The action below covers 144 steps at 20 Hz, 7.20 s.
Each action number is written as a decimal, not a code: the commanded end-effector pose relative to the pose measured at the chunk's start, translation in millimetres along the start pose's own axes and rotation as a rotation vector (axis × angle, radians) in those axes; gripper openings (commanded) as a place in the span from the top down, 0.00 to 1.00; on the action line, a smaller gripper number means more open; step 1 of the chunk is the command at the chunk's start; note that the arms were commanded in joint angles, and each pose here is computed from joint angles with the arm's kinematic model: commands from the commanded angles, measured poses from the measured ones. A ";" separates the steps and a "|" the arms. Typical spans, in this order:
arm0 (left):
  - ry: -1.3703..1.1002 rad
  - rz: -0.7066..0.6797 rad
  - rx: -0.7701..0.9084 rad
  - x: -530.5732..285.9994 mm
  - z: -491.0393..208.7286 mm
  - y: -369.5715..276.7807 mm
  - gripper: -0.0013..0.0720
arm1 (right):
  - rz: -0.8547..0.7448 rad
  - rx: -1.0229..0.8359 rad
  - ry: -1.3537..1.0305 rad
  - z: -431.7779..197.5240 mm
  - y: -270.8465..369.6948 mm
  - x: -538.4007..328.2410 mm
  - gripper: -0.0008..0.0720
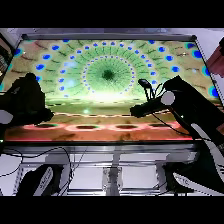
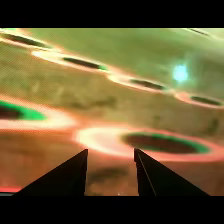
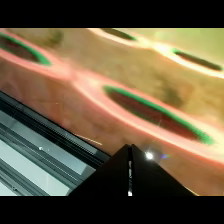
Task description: Fold the clothes and pants, and hang the long-sleeved shirts on hangers.
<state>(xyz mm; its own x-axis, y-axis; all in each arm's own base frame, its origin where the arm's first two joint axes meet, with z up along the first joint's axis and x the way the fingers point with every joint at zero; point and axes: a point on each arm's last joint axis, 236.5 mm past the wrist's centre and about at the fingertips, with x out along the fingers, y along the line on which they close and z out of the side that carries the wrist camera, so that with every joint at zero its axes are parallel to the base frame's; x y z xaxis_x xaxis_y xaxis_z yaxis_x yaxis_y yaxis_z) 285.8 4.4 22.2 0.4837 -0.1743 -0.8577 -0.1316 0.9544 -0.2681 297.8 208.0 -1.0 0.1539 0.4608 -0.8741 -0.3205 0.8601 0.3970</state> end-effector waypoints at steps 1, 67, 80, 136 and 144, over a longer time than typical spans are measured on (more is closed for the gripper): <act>-0.001 0.001 -0.001 -0.1 0.3 0.4 0.49 | 0.001 0.002 0.003 -0.6 0.2 0.9 0.96; -0.440 -0.397 -1.232 -27.9 32.1 294.9 0.04 | 0.165 0.083 0.060 -12.6 39.7 -3.4 0.96; -0.510 -0.200 -1.204 -12.4 35.6 330.6 0.20 | 0.176 0.093 0.030 -5.3 41.9 -3.6 0.96; 0.362 -0.206 0.520 -68.5 80.5 -216.4 0.96 | -0.091 -0.262 0.001 -11.8 21.3 -110.3 0.96; 0.248 -0.223 0.499 -79.3 97.5 -227.4 0.96 | 0.372 -0.208 -0.126 -74.8 92.9 -61.2 0.65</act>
<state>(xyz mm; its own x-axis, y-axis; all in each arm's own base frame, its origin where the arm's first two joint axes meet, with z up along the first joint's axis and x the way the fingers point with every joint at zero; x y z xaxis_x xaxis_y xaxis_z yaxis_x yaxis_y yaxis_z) 351.4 -172.3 181.2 0.1481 -0.3624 -0.9202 0.4054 0.8709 -0.2778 206.1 204.7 63.9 0.1178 0.5809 -0.8054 -0.5427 0.7169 0.4377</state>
